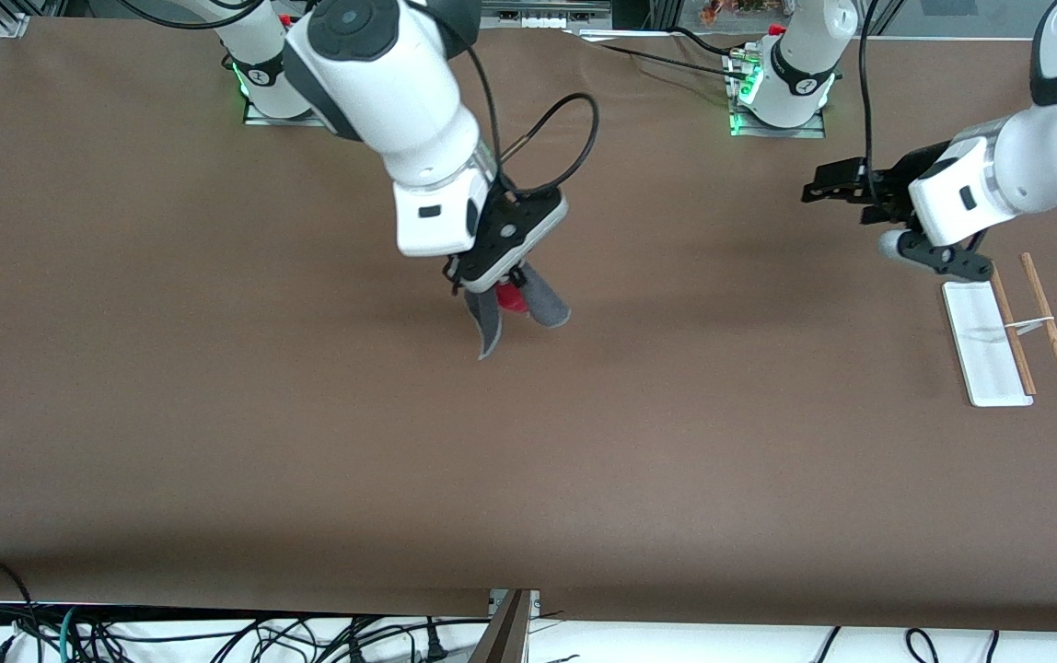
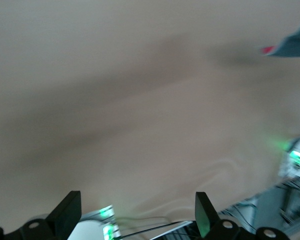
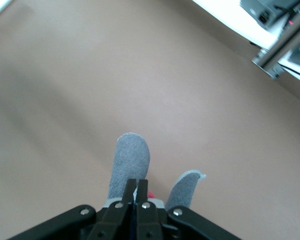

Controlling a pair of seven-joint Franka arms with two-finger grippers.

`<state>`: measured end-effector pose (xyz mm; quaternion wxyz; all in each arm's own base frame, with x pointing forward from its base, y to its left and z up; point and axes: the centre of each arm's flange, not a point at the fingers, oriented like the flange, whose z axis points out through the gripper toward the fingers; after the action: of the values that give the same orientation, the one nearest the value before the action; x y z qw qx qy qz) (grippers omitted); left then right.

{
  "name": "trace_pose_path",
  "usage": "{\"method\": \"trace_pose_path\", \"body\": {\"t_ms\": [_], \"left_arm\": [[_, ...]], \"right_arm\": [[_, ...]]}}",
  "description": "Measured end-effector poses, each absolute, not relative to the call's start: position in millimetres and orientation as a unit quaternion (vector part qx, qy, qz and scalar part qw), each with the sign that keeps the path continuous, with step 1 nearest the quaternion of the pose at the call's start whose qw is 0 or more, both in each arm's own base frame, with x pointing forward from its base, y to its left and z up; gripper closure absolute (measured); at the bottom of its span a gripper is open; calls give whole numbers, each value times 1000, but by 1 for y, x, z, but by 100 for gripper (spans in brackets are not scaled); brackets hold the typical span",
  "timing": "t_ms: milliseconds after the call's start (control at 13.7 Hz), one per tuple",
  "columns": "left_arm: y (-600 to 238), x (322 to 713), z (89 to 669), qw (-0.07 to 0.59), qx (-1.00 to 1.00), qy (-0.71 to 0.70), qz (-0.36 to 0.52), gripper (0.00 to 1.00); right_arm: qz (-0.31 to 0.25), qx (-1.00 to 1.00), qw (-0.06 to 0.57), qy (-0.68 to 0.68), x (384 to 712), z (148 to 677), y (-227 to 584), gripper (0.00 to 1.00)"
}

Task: Pass towel and hang on rack
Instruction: 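Carry the towel with the right gripper while the left gripper approaches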

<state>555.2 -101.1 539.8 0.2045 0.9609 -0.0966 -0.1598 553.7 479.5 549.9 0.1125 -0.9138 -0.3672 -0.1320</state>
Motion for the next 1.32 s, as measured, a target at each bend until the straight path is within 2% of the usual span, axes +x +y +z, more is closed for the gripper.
{"method": "trace_pose_path", "body": {"t_ms": [146, 365, 804, 950, 1169, 1315], "left_arm": [[-116, 565, 526, 262, 943, -144, -149, 0], [-137, 581, 501, 313, 916, -226, -113, 0], [-201, 588, 421, 438, 814, -381, -19, 0], [-221, 582, 401, 460, 786, -413, 30, 0], [-246, 575, 401, 477, 754, -445, 72, 1], [-255, 572, 402, 480, 739, -466, 83, 17]], "right_arm": [[-142, -910, 124, -369, 539, 554, 499, 97], [-152, -907, 144, -366, 519, 561, 522, 97], [-154, -902, 151, -375, 506, 563, 535, 97], [-154, -901, 151, -375, 506, 564, 536, 97], [-155, -901, 152, -375, 505, 564, 536, 97], [-155, -901, 152, -375, 505, 564, 536, 97]]}}
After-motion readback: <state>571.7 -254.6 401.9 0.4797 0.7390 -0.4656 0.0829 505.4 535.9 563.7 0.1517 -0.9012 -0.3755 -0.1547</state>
